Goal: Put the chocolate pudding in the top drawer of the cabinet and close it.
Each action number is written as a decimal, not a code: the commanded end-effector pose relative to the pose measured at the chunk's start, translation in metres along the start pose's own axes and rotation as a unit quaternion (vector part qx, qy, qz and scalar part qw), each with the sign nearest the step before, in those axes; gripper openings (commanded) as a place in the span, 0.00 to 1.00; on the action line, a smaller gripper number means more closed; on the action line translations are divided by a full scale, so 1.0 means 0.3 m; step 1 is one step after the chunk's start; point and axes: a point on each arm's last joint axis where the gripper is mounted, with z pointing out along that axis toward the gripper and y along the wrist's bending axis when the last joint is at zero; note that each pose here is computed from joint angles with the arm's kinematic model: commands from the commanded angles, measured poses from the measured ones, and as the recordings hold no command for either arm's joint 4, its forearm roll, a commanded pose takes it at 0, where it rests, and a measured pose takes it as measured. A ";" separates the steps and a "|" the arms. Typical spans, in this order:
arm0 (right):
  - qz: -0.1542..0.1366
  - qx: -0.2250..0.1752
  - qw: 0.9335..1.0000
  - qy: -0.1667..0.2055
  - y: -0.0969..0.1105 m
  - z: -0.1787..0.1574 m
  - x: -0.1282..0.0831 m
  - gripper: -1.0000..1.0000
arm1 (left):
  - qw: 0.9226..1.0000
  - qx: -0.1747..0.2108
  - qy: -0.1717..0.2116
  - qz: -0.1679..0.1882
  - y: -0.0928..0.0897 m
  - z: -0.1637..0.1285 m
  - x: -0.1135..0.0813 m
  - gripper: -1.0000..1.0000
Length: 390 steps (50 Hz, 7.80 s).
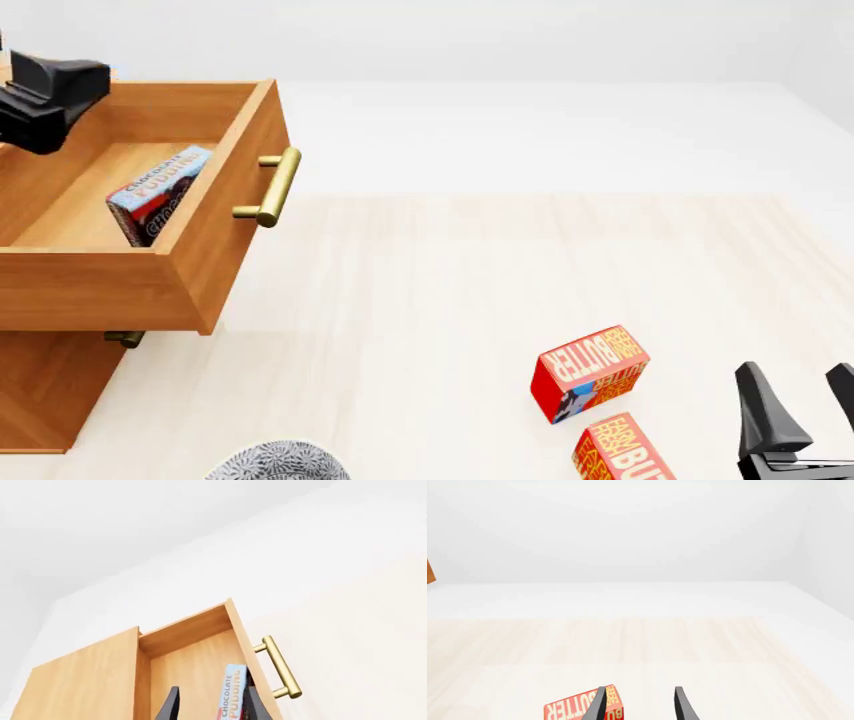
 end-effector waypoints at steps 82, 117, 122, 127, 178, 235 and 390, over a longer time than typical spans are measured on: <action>0.000 0.000 1.000 0.000 0.000 0.000 0.000 1.00 | 0.968 0.247 -0.002 0.048 -0.378 0.130 -0.002 1.00; 0.000 0.000 1.000 0.000 0.000 0.000 0.000 1.00 | 0.956 0.285 0.063 0.043 -0.539 0.251 0.169 1.00; 0.000 0.000 1.000 0.000 0.000 0.000 0.000 1.00 | 0.953 0.290 0.076 0.042 -0.566 0.269 0.210 1.00; 0.000 0.000 1.000 0.000 0.000 0.000 0.000 1.00 | 0.952 0.292 0.080 0.037 -0.574 0.273 0.214 1.00; 0.000 0.000 1.000 0.000 0.000 0.000 0.000 1.00 | 0.969 0.173 0.156 -0.079 -0.385 0.316 0.376 1.00; 0.000 0.000 1.000 0.000 0.000 0.000 0.000 1.00 | 0.976 0.100 0.153 -0.118 -0.271 0.307 0.438 1.00; 0.000 0.000 1.000 0.000 0.000 0.000 0.000 1.00 | 0.918 -0.197 0.196 -0.282 0.194 0.391 0.729 1.00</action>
